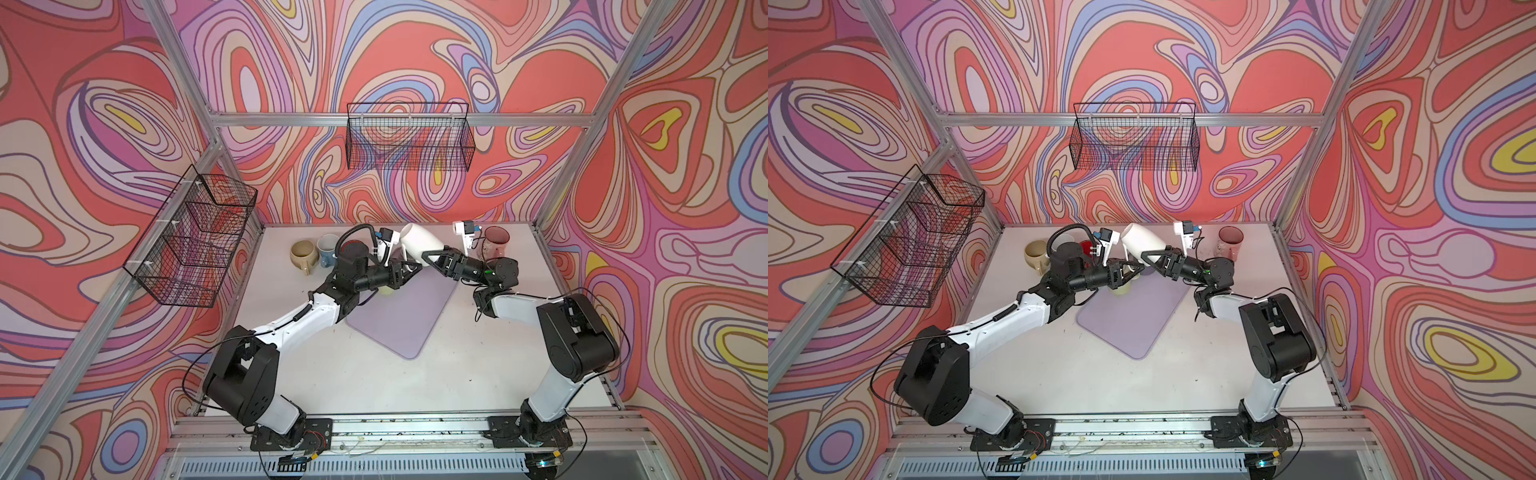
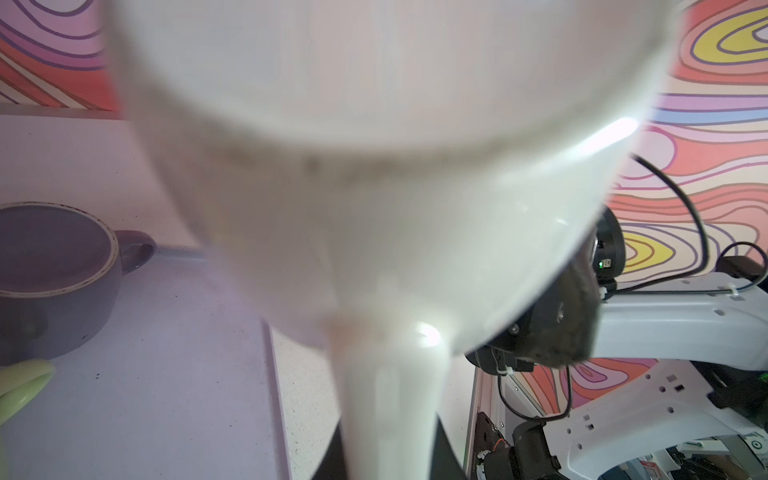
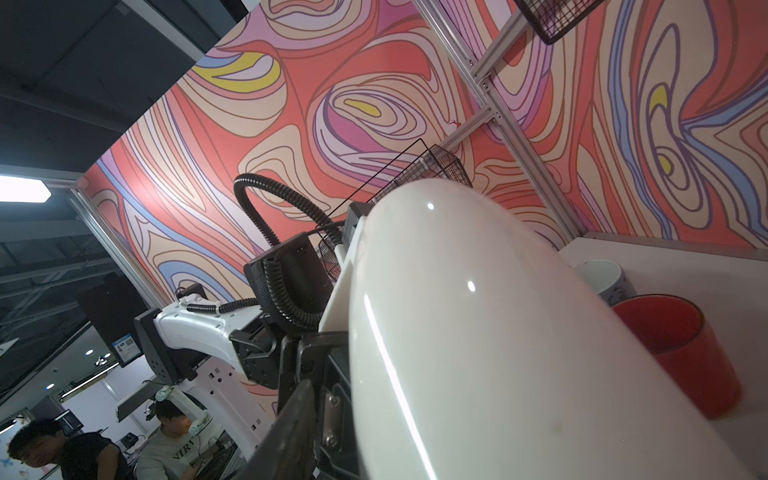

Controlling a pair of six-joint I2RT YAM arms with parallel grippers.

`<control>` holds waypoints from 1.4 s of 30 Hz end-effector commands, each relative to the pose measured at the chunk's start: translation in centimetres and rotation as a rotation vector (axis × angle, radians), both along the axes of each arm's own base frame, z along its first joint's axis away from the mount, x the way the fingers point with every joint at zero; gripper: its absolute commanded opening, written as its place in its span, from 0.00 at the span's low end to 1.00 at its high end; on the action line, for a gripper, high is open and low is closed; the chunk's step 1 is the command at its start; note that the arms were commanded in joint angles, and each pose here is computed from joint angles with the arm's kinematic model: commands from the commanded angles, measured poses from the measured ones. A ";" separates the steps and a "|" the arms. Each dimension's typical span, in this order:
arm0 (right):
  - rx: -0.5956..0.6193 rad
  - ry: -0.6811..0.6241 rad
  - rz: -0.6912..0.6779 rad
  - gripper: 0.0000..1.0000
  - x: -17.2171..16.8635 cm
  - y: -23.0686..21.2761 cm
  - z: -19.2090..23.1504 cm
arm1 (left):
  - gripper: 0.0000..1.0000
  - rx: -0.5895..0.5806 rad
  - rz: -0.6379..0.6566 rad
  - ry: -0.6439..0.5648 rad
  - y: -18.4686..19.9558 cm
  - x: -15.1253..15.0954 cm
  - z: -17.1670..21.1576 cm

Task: Turn the mug right side up
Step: 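Grasp the white mug's body with the right gripper while the left holds its handle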

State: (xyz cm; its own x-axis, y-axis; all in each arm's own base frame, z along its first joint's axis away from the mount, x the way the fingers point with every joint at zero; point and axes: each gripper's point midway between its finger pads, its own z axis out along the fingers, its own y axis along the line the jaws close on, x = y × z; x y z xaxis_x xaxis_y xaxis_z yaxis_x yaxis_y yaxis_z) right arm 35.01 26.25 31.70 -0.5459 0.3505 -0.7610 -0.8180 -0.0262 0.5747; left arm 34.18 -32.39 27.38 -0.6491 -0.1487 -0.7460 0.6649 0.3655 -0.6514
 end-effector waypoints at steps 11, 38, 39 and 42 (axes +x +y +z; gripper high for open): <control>0.056 -0.009 -0.043 0.16 1.8 0.1 1.1 | 0.00 -0.052 -0.015 -0.044 -0.6 0.1 0.6; 0.034 0.195 -0.102 0.00 5.1 0.0 -4.7 | 0.33 -0.043 0.066 0.054 0.7 1.7 -5.5; 0.033 0.200 -0.102 0.00 5.1 0.0 -4.9 | 0.35 -0.039 0.069 0.059 0.7 1.8 -5.8; 0.024 0.220 -0.108 0.00 5.2 -0.3 -5.6 | 0.41 -0.031 0.074 0.080 0.8 1.9 -7.0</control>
State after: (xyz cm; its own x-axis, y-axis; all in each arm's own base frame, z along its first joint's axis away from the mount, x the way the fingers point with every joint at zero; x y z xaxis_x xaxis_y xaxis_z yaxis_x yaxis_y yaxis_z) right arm 39.41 26.98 25.62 -0.6931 0.3796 -0.6127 -0.6561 0.0196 0.7544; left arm 35.59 -31.89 21.00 -0.7163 -0.2136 -0.6643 0.5652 0.3806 -0.7319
